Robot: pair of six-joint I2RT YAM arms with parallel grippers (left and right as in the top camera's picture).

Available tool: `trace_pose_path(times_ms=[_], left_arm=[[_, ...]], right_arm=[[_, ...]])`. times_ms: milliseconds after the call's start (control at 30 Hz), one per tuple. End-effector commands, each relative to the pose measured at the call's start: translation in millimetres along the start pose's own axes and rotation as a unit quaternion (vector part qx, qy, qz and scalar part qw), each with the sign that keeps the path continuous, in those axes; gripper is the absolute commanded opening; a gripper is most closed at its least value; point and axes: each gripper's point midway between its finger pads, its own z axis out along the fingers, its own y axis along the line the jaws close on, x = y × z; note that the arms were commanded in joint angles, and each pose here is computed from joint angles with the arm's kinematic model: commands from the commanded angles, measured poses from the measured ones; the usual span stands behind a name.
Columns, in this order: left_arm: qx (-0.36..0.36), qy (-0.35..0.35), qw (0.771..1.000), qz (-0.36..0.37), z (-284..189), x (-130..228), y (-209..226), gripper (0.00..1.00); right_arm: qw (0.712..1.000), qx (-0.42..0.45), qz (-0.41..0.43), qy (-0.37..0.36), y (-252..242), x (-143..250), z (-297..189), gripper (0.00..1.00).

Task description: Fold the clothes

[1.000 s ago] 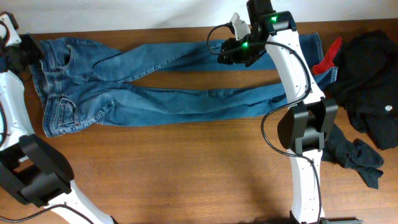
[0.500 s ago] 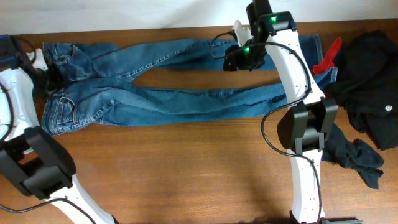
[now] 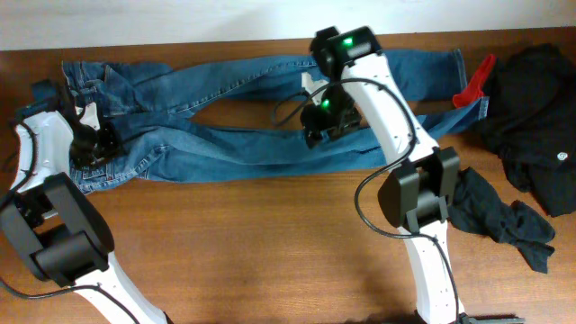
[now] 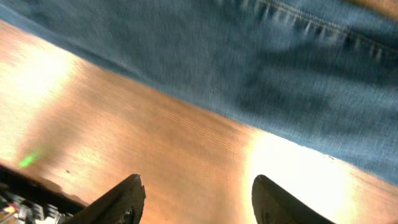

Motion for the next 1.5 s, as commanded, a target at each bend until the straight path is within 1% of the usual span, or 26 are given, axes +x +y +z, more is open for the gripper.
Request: trace_pose_path(times_ms=[0,33,133,300,367,400,500,533,567,600,633,733,800,867,900,1000,1033,1067,1100,1133,1300,1333,1367,1400,1433,1467], left_arm=[[-0.049,0.014,0.999,0.008,18.0,14.1,25.0,0.14],[-0.062,0.015,0.998,-0.005,21.9,17.6,33.8,0.09],[-0.085,0.007,0.994,-0.069,26.2,21.1,58.6,0.04],[-0.089,0.015,0.991,-0.102,27.3,31.0,79.1,0.00],[-0.090,0.013,0.988,-0.122,25.8,32.7,89.0,0.01],[-0.091,0.013,0.988,-0.126,25.4,33.0,91.6,0.00],[-0.095,0.013,0.987,-0.130,24.5,34.0,96.2,0.01],[-0.097,0.014,0.987,-0.130,24.3,34.2,97.0,0.01],[-0.099,0.013,0.986,-0.130,24.2,34.3,97.9,0.00],[-0.101,0.014,0.986,-0.130,24.0,34.5,98.6,0.01],[-0.103,0.013,0.986,-0.130,23.9,34.5,99.0,0.01],[-0.107,0.014,0.986,-0.130,23.6,34.8,100.4,0.00],[-0.127,0.014,0.983,-0.130,21.9,36.0,107.7,0.00],[-0.127,0.014,0.983,-0.132,21.7,36.3,108.9,0.00],[-0.127,0.014,0.983,-0.132,21.6,36.2,109.3,0.01],[-0.127,0.012,0.983,-0.132,21.6,35.2,109.4,0.00],[-0.127,0.012,0.983,-0.132,21.6,35.2,109.4,0.00],[-0.127,0.012,0.983,-0.132,21.6,35.2,109.5,0.00],[-0.127,0.012,0.983,-0.133,21.5,35.4,110.2,0.01],[-0.127,0.012,0.983,-0.134,21.4,35.4,110.5,0.01],[-0.104,0.004,0.985,-0.135,23.2,31.0,103.8,0.01],[-0.101,0.002,0.986,-0.135,23.5,29.4,102.8,0.04],[-0.092,-0.003,0.987,-0.135,24.0,27.0,100.1,0.15],[-0.087,-0.004,0.987,-0.135,24.3,26.1,98.6,0.19],[-0.081,-0.005,0.988,-0.135,24.5,25.4,96.6,0.20],[-0.071,-0.008,0.988,-0.134,25.2,23.7,93.4,0.19]], right_arm=[[0.997,0.053,0.050,-0.002,-15.4,10.6,-10.9,0.65],[0.997,0.054,0.053,0.013,-17.3,14.8,-2.5,0.68],[0.997,0.051,0.061,0.025,-25.0,12.5,27.5,0.69],[0.996,0.052,0.062,0.028,-34.4,9.3,68.5,0.69],[0.996,0.066,0.058,-0.002,-43.5,-5.2,84.3,0.68],[0.995,0.073,0.056,-0.020,-47.2,-13.8,86.9,0.64],[0.993,0.078,0.051,-0.068,-49.7,-37.0,83.0,0.43],[0.991,0.086,0.051,-0.093,-53.8,-48.5,77.6,0.30],[0.986,0.100,0.052,-0.120,-61.6,-61.1,69.9,0.13],[0.984,0.108,0.053,-0.134,-65.8,-67.3,66.1,0.07],[0.980,0.119,0.057,-0.152,-72.8,-75.6,60.8,0.04],[0.968,0.128,0.074,-0.202,-96.9,-95.8,45.4,0.04],[0.963,0.128,0.096,-0.218,-121.3,-98.8,32.6,0.04],[0.957,0.130,0.117,-0.231,-142.0,-98.7,14.8,0.04],[0.953,0.123,0.129,-0.246,-154.6,-100.8,-1.6,0.04],[0.947,0.077,0.137,-0.279,-163.1,-108.1,-27.1,0.04],[0.947,0.065,0.138,-0.284,-164.4,-108.3,-31.9,0.13],[0.948,0.047,0.139,-0.282,-163.0,-105.6,-36.4,0.50],[0.952,0.029,0.136,-0.273,-158.1,-101.3,-36.5,0.57],[0.955,0.019,0.132,-0.265,-153.7,-97.8,-35.4,0.61],[0.980,-0.007,0.085,-0.182,-114.6,-68.3,-13.7,0.63],[0.982,-0.007,0.074,-0.174,-109.5,-66.0,-11.5,0.63],[0.985,-0.001,0.064,-0.161,-99.9,-63.1,-6.8,0.64],[0.986,0.006,0.059,-0.156,-95.7,-62.7,-3.1,0.64],[0.987,0.017,0.054,-0.153,-93.2,-63.6,2.2,0.63],[0.987,0.030,0.048,-0.152,-91.5,-66.1,10.0,0.54]])
